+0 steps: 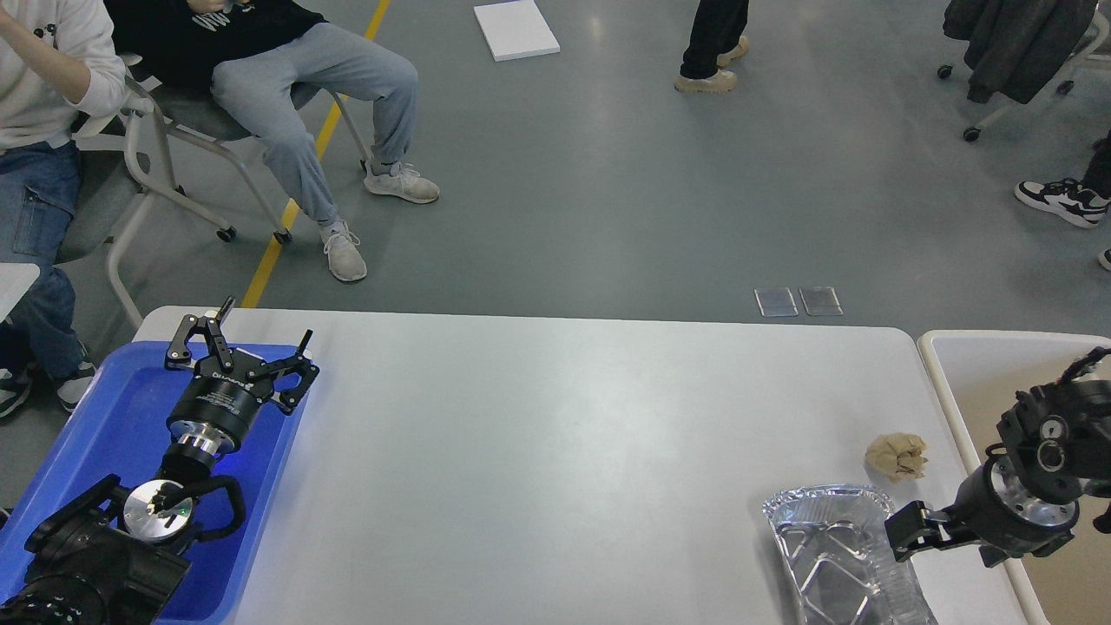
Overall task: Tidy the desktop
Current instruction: 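Lower the right gripper onto the silver foil tray's edge and grasp it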
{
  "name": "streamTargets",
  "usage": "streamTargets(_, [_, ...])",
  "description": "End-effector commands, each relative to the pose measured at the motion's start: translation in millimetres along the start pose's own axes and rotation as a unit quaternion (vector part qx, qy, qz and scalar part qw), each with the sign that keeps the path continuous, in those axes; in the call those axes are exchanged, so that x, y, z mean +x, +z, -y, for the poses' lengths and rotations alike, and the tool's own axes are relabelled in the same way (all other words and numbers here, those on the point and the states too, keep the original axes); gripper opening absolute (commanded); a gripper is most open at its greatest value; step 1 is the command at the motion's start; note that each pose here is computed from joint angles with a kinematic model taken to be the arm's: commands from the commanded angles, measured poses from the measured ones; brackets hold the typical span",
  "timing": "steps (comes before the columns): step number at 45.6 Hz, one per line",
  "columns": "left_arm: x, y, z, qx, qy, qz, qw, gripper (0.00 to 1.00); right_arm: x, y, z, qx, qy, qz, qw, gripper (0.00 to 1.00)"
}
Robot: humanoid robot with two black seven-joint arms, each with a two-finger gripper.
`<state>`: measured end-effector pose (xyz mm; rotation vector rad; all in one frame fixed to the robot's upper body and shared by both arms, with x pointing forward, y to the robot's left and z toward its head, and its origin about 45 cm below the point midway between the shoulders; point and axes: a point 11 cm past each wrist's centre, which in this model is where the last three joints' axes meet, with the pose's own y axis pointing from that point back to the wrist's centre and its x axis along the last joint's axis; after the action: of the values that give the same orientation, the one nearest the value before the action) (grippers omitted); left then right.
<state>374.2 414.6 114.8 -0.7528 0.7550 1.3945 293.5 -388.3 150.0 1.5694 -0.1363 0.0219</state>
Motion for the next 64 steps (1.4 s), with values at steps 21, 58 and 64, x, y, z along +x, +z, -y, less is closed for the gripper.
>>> streamTargets(21, [0.0,0.0,0.0,0.000,0.000,0.000,1.000,1.00,3.9,-13.7,7.2,0.087,0.000,0.202,0.975,1.00])
streamTargets(58, [0.0,0.0,0.0,0.000,0.000,0.000,1.000,1.00,-39.6,-29.4,38.0,0.027,0.065,-0.077,0.995,1.00])
streamTargets(64, [0.0,0.0,0.0,0.000,0.000,0.000,1.000,1.00,-44.1,-33.7,46.8,0.030,0.072,-0.082,0.994,1.00])
